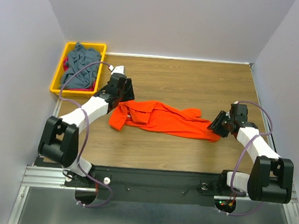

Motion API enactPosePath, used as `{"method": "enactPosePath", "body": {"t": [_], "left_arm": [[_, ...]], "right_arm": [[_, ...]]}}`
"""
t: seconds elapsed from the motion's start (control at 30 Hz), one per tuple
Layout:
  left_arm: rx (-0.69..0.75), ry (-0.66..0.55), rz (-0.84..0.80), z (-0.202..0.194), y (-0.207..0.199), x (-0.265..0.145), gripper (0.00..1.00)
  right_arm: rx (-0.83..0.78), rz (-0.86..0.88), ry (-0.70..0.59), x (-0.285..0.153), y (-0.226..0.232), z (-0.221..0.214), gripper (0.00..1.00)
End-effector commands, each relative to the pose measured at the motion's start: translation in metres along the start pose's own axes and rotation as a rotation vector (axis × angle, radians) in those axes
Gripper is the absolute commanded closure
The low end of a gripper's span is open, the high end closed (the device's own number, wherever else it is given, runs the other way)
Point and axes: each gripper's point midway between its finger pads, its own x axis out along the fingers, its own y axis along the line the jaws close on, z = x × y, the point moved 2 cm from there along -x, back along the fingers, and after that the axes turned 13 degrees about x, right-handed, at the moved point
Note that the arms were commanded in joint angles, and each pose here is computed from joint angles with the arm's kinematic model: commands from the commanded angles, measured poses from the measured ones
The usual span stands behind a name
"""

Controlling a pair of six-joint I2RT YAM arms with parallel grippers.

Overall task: Fold and stack the t-shirts
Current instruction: Flatten the tshirt out

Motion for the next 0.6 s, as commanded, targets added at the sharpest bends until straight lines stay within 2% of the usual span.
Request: {"method": "enactPosePath", "body": {"t": [0.0,0.17,0.4,0.57], "left_arm": [[-0.097,-0.098,-0.029,0.023,-0.003,-0.032,0.31],[-0.096,-0.070,-0.035,0.025,-0.007,-0.023,0.31],[-0.084,0.019,0.023,0.004,-0.003,0.008,0.31],[-0.093,0.030,0.049,0.002,0.004,0.019,0.35]], "right_arm": [[-0.021,0.067,-0.040,-0.009,0.020,0.015,0.56],[-0.019,0.070,-0.030,-0.008,0.021,0.014,0.56],[-0.021,0.073,-0.041,-0.010,0.020,0.013,0.56],[-0.020,0.071,-0.034,-0.009,0.018,0.011,0.55]]}}
